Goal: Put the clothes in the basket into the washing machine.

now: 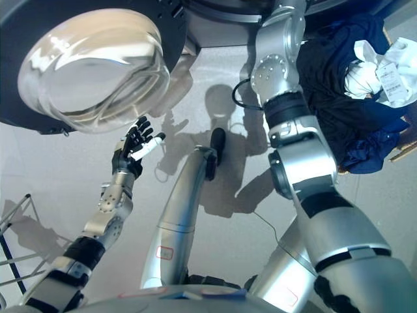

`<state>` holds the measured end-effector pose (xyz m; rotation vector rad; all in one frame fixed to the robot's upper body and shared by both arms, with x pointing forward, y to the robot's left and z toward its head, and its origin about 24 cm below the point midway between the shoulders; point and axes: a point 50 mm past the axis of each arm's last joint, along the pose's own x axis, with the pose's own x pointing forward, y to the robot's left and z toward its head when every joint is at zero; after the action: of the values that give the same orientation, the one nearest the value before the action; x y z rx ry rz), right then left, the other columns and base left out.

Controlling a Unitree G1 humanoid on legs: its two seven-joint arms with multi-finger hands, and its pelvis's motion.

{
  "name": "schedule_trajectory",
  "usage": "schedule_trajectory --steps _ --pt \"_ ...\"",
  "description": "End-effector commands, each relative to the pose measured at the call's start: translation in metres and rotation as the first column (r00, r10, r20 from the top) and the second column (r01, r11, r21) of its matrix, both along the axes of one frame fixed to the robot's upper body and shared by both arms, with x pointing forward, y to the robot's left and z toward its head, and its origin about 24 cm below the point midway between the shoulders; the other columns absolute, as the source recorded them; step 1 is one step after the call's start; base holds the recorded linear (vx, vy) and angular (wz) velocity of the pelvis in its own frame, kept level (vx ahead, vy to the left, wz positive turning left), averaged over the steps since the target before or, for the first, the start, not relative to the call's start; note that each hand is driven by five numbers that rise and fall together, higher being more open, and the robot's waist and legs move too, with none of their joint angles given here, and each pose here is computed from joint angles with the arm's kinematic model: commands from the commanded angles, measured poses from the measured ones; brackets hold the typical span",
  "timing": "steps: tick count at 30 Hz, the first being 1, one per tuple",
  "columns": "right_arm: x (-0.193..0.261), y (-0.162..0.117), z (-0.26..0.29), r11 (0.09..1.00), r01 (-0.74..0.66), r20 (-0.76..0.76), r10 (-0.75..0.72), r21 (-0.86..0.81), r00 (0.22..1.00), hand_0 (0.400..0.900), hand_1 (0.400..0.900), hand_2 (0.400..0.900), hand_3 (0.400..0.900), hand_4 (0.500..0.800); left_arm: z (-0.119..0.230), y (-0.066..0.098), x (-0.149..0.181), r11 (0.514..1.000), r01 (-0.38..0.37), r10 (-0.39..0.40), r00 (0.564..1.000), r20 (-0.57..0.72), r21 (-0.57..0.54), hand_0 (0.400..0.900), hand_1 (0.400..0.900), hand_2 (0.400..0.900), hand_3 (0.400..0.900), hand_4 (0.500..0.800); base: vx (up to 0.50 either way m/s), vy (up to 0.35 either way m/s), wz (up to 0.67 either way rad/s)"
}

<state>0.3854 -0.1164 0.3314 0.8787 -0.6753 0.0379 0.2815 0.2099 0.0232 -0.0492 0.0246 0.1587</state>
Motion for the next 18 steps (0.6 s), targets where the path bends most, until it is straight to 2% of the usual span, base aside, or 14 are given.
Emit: schedule_trajectory --steps 1,4,8,12,16,17,18 --pt "-0.032 0.035 0.002 0.988 -0.05 0.225 0.083 -0.148 0.971 0.9 0.9 0.9 0.9 0.8 -0.017 0.008 -0.015 0.997 -0.075 0.075 0.997 -0.025 -0.015 0.9 0.9 0.9 0.9 0.8 -0.023 0.053 -0.22" --pt "-0.038 0.024 -0.037 0.982 -0.029 0.189 0.065 -0.188 0.98 0.9 0.9 0.9 0.9 0.8 -0.025 0.011 -0.017 0.991 -0.126 0.122 0.991 -0.062 -0.052 0.9 0.9 0.9 0.9 0.8 -0.012 0.045 -0.24" --pt "-0.04 0.011 -0.114 0.977 -0.031 -0.016 0.028 -0.212 0.999 0.9 0.9 0.9 0.9 0.8 -0.049 0.007 -0.026 0.979 -0.178 0.161 0.973 -0.164 -0.098 0.9 0.9 0.9 0.9 0.8 0.037 0.02 -0.23" --pt "-0.047 0.003 -0.173 0.977 -0.058 -0.197 0.017 -0.205 0.98 0.9 0.9 0.9 0.9 0.8 -0.07 0.004 -0.039 0.972 -0.207 0.174 0.952 -0.251 -0.114 0.9 0.9 0.9 0.9 0.8 0.082 -0.006 -0.14" --pt "-0.059 -0.023 -0.251 0.963 -0.052 -0.465 -0.079 -0.264 0.882 0.9 0.9 0.9 0.9 0.8 -0.098 0.013 -0.061 0.953 -0.281 0.219 0.9 -0.377 -0.118 0.9 0.9 0.9 0.9 0.8 0.148 0.008 -0.15" --pt "-0.07 -0.036 -0.292 0.937 -0.074 -0.595 -0.154 -0.341 0.789 0.9 0.9 0.9 0.9 0.8 -0.112 0.019 -0.075 0.949 -0.302 0.231 0.865 -0.446 -0.094 0.9 0.9 0.9 0.9 0.8 0.249 -0.017 -0.2" --pt "-0.07 -0.036 -0.292 0.937 -0.074 -0.594 -0.154 -0.341 0.79 0.9 0.9 0.9 0.9 0.8 -0.112 0.019 -0.075 0.949 -0.302 0.231 0.865 -0.446 -0.094 0.9 0.9 0.9 0.9 0.8 0.235 -0.022 -0.16"
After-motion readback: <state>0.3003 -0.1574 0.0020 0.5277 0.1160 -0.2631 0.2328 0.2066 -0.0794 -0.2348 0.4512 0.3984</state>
